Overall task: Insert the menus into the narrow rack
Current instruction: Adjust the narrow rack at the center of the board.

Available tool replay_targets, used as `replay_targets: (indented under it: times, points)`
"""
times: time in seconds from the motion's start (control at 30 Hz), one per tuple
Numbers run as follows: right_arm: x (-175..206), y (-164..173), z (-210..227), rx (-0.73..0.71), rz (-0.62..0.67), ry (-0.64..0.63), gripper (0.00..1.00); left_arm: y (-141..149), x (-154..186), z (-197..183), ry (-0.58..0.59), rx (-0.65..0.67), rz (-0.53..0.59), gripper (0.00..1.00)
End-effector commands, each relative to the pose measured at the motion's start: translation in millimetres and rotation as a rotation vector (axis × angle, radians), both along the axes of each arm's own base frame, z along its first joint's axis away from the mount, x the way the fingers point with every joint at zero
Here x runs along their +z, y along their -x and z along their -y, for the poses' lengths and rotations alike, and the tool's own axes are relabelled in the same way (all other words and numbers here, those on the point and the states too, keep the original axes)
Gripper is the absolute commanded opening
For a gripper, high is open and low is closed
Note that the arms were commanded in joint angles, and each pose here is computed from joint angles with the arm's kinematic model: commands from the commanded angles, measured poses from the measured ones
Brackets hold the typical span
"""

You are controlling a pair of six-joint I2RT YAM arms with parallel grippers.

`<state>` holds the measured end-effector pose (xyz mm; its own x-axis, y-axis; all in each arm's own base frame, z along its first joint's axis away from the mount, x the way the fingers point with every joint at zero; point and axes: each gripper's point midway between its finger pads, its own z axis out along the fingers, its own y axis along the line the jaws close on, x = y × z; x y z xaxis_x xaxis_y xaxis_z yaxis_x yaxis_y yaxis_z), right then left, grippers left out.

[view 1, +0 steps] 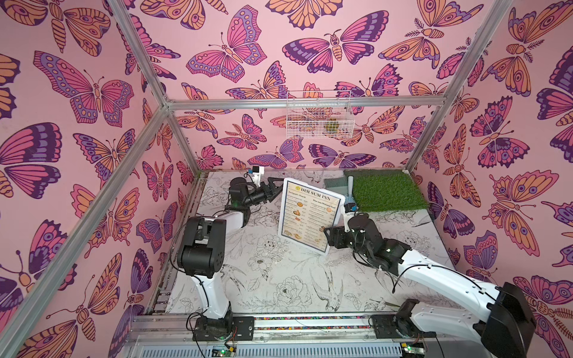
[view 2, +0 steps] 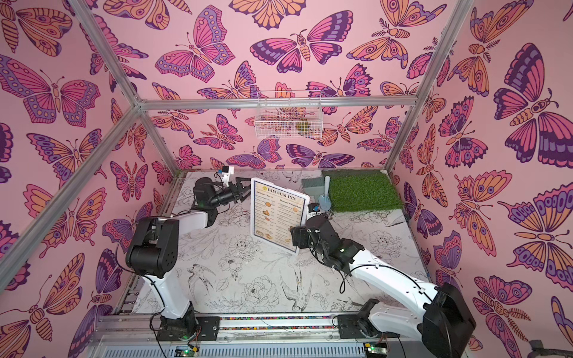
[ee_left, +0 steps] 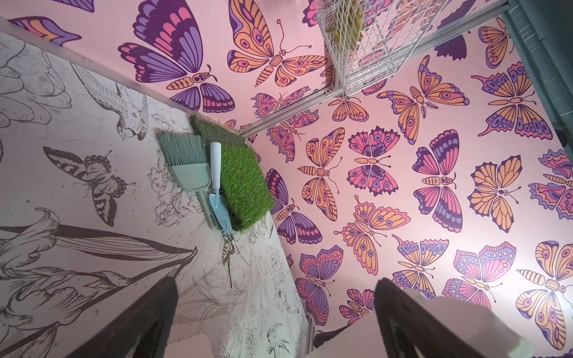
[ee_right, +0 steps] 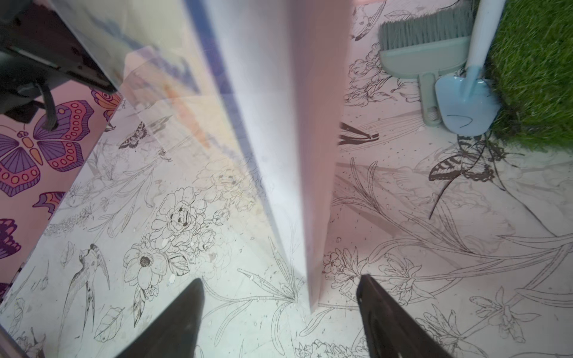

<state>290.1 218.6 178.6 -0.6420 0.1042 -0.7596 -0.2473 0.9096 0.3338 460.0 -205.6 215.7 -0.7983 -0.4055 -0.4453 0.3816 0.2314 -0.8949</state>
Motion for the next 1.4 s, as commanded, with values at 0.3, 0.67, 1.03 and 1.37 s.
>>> replay_targets:
  times: [0.3,0.67,1.03,1.37]
  points:
    - [11.3,-40.1,30.2,-0.134,0.092,-0.037,0.8,25.9,-11.3,4.7,0.006,-0.012,-0.033,1.0]
    - [15.4,-48.7,45.2,-0.154,0.104,-0.042,0.8,37.2,-15.1,9.8,-0.022,-0.018,-0.052,1.0]
    - [2.3,-22.4,77.0,-0.197,0.085,0.064,0.8,35.4,-52.2,-49.2,-0.41,0.25,-0.118,1.0]
    - [-5.7,-43.9,166.7,-0.519,0.138,0.296,0.8,45.3,-75.2,-116.0,-0.652,0.441,-0.123,1.0]
